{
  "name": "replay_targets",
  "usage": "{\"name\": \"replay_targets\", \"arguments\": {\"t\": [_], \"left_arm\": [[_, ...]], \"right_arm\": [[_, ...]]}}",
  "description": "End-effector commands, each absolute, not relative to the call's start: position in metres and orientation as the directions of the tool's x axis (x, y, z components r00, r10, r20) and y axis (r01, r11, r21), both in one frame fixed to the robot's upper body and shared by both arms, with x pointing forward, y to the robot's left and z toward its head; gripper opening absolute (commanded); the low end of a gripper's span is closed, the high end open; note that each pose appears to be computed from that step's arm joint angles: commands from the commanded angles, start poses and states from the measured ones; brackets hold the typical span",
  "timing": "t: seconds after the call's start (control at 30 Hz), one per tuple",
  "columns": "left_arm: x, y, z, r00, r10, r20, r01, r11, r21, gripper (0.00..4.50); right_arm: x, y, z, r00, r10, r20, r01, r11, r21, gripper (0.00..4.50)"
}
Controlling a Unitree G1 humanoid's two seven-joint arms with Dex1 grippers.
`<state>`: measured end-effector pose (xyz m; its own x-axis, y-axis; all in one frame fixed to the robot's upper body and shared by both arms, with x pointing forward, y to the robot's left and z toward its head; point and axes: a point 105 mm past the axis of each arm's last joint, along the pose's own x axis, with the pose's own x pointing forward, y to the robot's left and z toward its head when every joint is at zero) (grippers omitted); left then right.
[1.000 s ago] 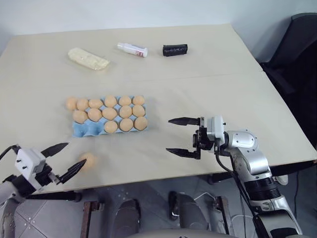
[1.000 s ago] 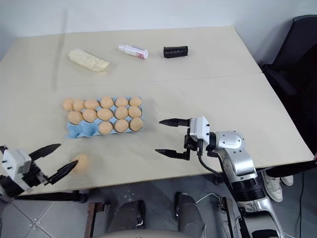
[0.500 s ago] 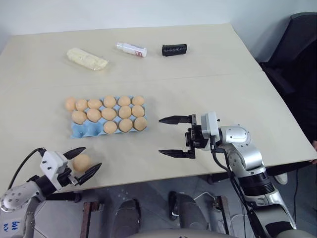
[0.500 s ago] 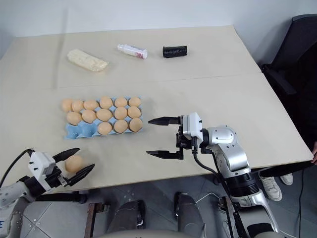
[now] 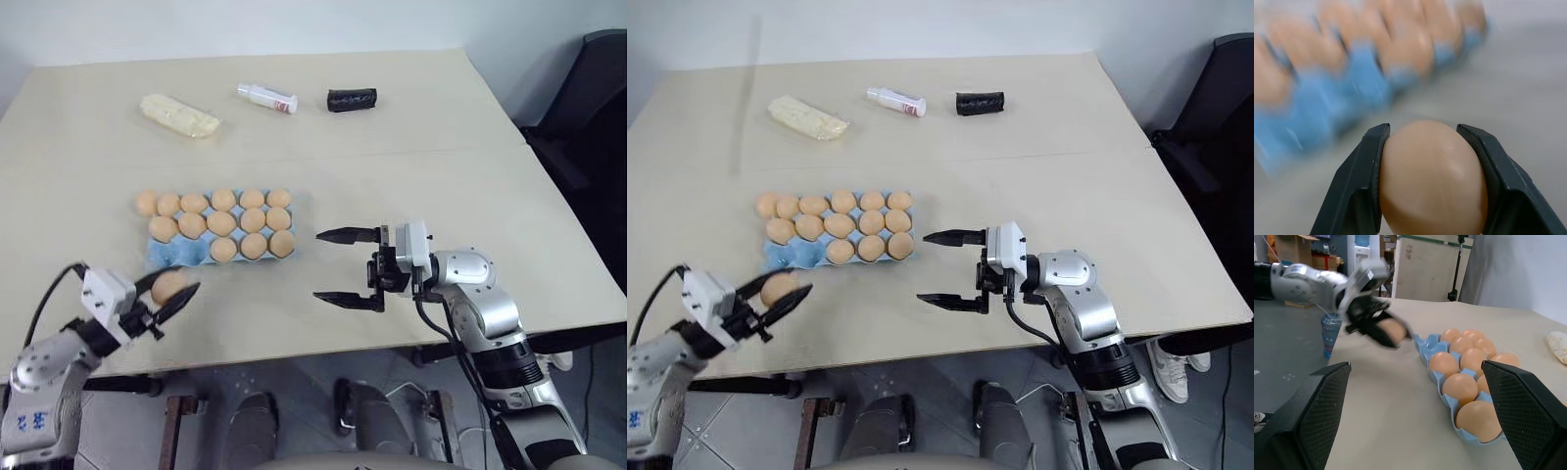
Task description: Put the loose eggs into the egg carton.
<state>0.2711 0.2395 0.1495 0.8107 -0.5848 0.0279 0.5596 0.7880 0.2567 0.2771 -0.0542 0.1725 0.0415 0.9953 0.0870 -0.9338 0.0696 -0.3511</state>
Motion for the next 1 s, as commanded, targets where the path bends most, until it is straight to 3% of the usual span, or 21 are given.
{"name": "replay_targets", "arguments": {"t": [0.03,0.2,0.3,0.5,0.67,0.8,1.0], "left_arm": [[0.289,0.229,0.164,0.8,-0.595,0.078,0.559,0.786,0.265,2.16],[0.311,0.226,0.157,0.796,-0.603,0.048,0.571,0.775,0.269,2.16],[0.318,0.222,0.151,0.781,-0.624,0.025,0.597,0.757,0.264,2.79],[0.318,0.23,0.155,0.806,-0.589,0.062,0.551,0.784,0.285,4.47],[0.293,0.257,0.174,0.851,-0.498,0.166,0.445,0.851,0.278,4.47],[0.264,0.29,0.169,0.911,-0.384,0.154,0.342,0.909,0.239,4.47],[0.223,0.349,0.149,0.988,-0.075,0.133,0.051,0.983,0.178,4.47]], "right_arm": [[0.276,-0.055,0.18,0.052,0.992,0.113,-0.919,0.092,-0.385,4.5],[0.276,-0.053,0.182,0.062,0.991,0.121,-0.914,0.105,-0.391,4.5],[0.277,-0.052,0.185,0.075,0.988,0.137,-0.909,0.124,-0.397,4.5],[0.272,-0.053,0.185,0.087,0.985,0.147,-0.91,0.139,-0.39,4.5],[0.271,-0.056,0.182,0.094,0.986,0.14,-0.915,0.141,-0.379,4.5],[0.271,-0.058,0.18,0.096,0.986,0.135,-0.918,0.14,-0.371,4.5],[0.277,-0.053,0.182,0.123,0.977,0.172,-0.919,0.178,-0.351,4.5]]}}
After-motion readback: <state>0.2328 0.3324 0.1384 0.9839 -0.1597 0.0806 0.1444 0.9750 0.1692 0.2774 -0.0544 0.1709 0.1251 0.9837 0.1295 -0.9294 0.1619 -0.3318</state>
